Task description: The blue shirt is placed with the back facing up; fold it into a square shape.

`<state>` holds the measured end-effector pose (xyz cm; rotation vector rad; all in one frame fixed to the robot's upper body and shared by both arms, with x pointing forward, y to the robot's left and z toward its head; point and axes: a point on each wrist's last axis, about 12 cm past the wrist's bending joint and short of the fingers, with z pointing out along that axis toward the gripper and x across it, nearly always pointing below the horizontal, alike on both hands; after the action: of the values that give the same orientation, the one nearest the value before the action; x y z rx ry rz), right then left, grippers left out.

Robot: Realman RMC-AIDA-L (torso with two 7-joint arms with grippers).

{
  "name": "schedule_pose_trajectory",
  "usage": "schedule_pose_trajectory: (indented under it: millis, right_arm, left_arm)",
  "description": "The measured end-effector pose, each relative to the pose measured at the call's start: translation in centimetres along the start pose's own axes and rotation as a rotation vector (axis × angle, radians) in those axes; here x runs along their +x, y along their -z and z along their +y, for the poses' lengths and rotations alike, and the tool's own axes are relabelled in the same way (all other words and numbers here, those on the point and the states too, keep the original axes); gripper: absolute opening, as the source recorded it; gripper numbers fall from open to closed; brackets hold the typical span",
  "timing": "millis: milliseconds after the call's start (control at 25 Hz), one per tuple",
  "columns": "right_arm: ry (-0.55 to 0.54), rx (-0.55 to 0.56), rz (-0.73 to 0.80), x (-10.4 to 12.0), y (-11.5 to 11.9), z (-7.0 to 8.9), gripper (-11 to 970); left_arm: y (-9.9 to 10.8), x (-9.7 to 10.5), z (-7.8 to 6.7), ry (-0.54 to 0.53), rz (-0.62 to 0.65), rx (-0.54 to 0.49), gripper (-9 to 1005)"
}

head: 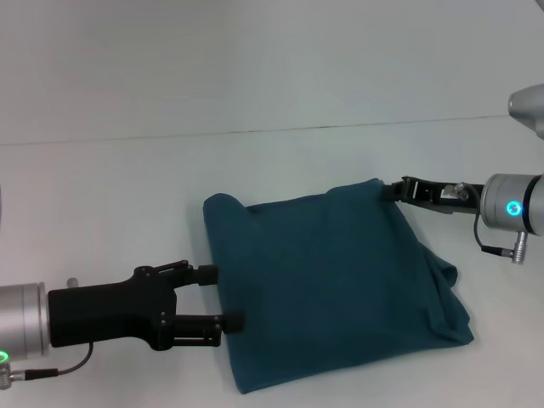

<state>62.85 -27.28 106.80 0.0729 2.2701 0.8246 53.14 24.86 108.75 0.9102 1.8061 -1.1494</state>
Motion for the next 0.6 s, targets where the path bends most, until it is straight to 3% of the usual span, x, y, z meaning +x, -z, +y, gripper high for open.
schedule_pose_trajectory:
  millis: [600]
  right_arm:
    - [0.054,-0.054,-0.098,-2.4,1.1,0.6,1]
  left_arm:
    - [-0.3,-0.1,0.0,0.005,-0.001,0.006,948]
